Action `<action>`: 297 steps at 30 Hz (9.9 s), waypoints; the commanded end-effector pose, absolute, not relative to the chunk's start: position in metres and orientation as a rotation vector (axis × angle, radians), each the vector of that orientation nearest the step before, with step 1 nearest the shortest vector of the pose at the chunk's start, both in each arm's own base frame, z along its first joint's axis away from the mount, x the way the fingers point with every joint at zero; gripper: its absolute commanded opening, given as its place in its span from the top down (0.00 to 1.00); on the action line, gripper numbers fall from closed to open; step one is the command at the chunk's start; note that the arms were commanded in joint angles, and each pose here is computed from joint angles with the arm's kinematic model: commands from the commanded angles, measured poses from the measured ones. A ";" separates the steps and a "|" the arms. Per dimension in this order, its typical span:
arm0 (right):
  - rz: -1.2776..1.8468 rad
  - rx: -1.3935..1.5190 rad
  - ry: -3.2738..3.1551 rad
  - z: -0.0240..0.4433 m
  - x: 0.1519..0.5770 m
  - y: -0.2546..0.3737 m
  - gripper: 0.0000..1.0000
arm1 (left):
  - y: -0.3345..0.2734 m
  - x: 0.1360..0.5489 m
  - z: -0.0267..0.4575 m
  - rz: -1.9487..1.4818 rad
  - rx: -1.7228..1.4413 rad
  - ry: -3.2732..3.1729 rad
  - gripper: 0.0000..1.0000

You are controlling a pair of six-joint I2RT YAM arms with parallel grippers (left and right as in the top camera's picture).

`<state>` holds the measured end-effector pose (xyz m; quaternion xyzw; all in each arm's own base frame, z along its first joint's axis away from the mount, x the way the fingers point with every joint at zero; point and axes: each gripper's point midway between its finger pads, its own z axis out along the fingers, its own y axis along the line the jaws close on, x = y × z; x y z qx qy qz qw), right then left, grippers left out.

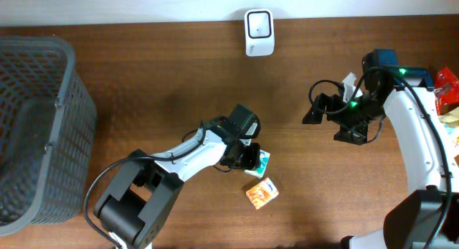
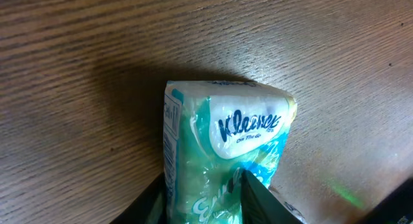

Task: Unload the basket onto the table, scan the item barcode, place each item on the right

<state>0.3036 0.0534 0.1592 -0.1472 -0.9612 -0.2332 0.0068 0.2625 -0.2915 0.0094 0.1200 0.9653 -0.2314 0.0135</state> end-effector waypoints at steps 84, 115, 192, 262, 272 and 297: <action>-2.360 0.764 -2.451 0.202 0.380 0.212 0.96 | -0.139 0.342 0.055 -0.187 -0.316 2.850 0.01; 0.899 0.530 -4.199 0.160 0.637 0.154 0.96 | -0.139 0.342 0.055 -0.187 -0.316 2.850 0.01; -0.538 -0.428 -3.253 0.141 0.354 0.041 0.01 | -0.281 0.169 0.002 -0.401 1.201 3.003 0.51; -0.861 0.794 -3.045 0.011 0.385 0.250 0.55 | -0.096 0.366 0.072 0.048 -0.380 2.924 0.01; -1.598 0.412 -2.733 0.075 0.407 0.244 0.96 | -0.096 0.366 0.072 0.050 -0.381 2.926 0.01; -2.231 0.166 -2.889 0.166 0.538 0.141 0.96 | -0.096 0.365 0.070 0.051 -0.381 2.929 0.01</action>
